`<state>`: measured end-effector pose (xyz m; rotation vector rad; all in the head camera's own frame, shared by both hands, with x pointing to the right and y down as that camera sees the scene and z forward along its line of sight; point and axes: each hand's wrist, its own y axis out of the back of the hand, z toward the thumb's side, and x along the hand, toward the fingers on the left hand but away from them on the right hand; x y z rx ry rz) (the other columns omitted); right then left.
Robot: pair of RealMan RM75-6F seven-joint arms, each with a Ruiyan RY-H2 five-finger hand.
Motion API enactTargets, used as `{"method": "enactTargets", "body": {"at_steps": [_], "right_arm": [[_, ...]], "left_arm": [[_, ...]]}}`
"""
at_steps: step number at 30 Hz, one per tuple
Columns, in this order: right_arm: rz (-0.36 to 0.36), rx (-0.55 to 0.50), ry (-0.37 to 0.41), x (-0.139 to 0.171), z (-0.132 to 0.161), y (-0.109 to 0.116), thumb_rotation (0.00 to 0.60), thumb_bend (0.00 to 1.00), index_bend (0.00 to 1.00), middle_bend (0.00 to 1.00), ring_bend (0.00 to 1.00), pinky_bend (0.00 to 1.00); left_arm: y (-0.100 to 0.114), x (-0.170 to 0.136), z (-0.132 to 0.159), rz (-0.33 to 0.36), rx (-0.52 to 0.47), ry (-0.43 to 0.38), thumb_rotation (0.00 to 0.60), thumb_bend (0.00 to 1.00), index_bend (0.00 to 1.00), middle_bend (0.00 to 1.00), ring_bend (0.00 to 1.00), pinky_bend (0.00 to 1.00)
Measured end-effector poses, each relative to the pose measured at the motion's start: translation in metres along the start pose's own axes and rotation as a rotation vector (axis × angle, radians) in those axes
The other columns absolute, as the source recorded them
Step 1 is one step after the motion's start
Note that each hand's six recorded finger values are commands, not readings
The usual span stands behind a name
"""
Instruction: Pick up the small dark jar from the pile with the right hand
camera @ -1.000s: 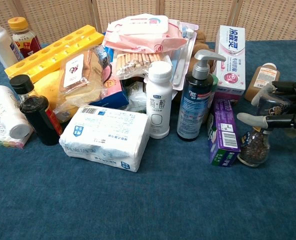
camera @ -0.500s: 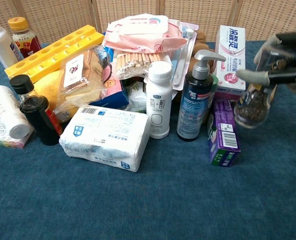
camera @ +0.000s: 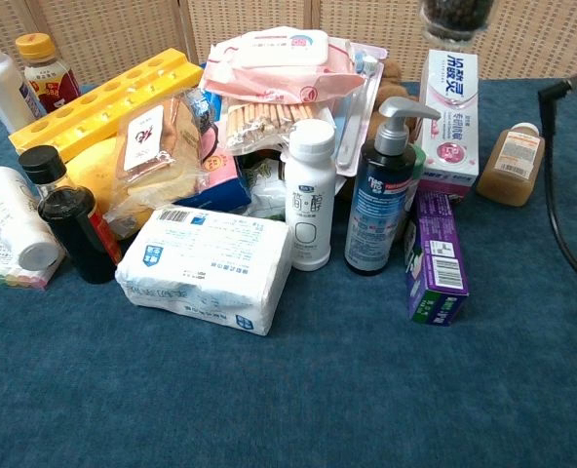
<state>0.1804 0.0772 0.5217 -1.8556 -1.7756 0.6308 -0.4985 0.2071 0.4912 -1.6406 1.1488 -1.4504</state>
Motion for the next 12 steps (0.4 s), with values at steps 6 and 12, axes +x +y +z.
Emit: {"method": "enactTargets", "body": {"at_steps": [6,12], "right_arm": [[0.011,0.012,0.028,-0.006,0.019,-0.002,0.6,0.0,0.63,0.95,0.92,0.94],[0.015,0.017,0.009,-0.005,0.015,-0.004,0.6,0.0,0.64,0.95,0.92,0.94]], "left_arm": [[0.001,0.0,0.0,0.001,-0.003,-0.001,0.6,0.08,0.0,0.0,0.0,0.0],[0.002,-0.001,-0.003,0.003,-0.005,0.003,0.6,0.08,0.0,0.0,0.0,0.0]]}}
